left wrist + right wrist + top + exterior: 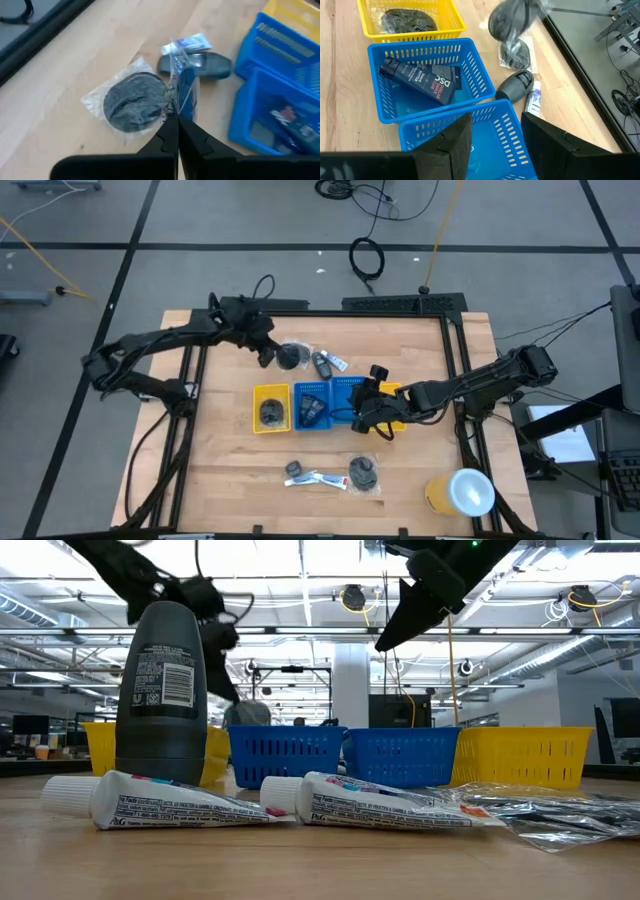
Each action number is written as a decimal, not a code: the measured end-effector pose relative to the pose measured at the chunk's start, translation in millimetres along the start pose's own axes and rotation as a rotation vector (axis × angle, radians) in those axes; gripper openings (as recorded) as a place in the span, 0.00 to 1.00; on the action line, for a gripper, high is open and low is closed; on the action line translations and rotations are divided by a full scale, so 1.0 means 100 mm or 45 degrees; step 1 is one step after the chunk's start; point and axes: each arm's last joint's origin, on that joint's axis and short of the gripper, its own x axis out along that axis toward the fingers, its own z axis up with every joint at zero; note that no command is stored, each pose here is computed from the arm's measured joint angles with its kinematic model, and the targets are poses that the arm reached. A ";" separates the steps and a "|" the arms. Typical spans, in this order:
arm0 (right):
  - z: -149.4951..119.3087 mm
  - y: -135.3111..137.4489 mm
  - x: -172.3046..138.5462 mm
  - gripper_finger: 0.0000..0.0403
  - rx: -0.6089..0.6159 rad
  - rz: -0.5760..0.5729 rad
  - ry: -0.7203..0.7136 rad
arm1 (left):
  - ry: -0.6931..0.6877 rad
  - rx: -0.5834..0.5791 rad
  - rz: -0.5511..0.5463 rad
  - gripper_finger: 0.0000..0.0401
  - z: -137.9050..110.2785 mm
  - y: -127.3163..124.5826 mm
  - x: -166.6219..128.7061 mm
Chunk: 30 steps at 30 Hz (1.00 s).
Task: Pick & Place Travel size toiletries
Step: Put the hairbrush into the left yellow bin
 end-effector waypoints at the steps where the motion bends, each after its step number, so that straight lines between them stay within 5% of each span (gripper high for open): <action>1: 0.00 0.00 0.00 0.41 0.000 0.000 0.000 | -0.012 0.015 0.003 0.00 0.01 -0.05 -0.06; 13: 0.00 0.00 0.00 0.41 0.001 -0.001 0.000 | -0.045 0.078 -0.030 0.00 -0.12 -0.51 -0.62; 30: 0.00 0.00 0.00 0.41 0.002 -0.001 -0.002 | 0.187 0.155 -0.205 0.00 -0.37 -1.00 -0.65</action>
